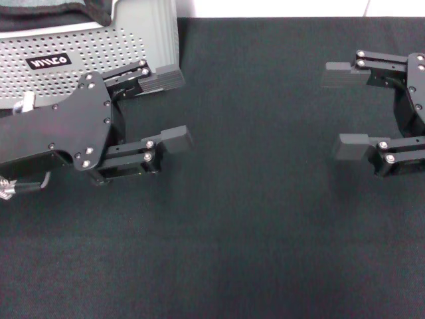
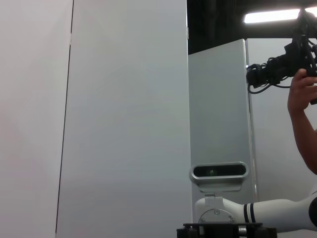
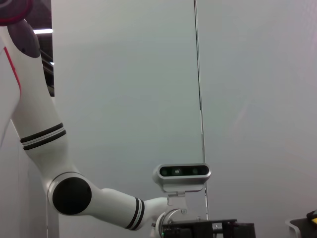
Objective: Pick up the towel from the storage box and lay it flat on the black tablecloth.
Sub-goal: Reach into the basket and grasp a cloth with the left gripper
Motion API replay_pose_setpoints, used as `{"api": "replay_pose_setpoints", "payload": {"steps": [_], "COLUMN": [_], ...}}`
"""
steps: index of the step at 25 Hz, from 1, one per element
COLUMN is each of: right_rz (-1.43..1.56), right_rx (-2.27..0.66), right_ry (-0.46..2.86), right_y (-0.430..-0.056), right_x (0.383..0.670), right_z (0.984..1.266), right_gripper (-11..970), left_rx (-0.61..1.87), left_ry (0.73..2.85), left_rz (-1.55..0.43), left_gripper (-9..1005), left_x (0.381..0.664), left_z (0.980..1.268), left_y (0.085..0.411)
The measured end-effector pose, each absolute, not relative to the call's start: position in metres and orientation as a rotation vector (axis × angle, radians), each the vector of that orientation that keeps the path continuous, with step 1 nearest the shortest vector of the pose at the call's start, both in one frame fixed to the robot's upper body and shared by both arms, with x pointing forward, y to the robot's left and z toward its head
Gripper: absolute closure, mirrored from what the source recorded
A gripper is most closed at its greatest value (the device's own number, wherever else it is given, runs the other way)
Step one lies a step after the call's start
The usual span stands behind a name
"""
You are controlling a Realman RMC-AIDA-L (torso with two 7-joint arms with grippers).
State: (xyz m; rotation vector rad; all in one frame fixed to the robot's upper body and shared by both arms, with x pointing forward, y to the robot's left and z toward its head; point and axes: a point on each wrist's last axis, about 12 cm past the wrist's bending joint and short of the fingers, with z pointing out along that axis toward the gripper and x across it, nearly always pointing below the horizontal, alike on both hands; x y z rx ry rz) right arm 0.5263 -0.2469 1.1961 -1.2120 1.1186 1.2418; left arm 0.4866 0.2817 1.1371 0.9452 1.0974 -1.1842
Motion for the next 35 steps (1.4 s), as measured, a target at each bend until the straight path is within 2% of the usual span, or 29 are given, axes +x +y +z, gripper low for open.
{"api": "replay_pose_setpoints", "payload": {"steps": [13,21,28,35], "right_rz": [1.235,1.237,1.245,1.241], "right_rx": [-1.215,-1.205,-1.189,-1.179], "right_ry": [1.111,1.109,1.117,1.117], "right_y": [-0.247,-0.247,-0.249,-0.250], "right_x": [0.526,0.526,0.526,0.526], "right_z": [1.196,1.193,1.191,1.190], "right_gripper": [167,168,169,169], "left_rx": [0.938,0.639,0.518,0.430], "left_ry": [1.094,1.193,1.246,1.368], "left_rz": [-1.142,-0.828,-0.618,-0.532], "left_gripper": [256,258,257,257], "left_x": [0.487,0.513,0.532,0.541], "left_z": [1.135,1.116,1.099,1.081], "left_y": [0.283,0.300,0.302,0.307]}}
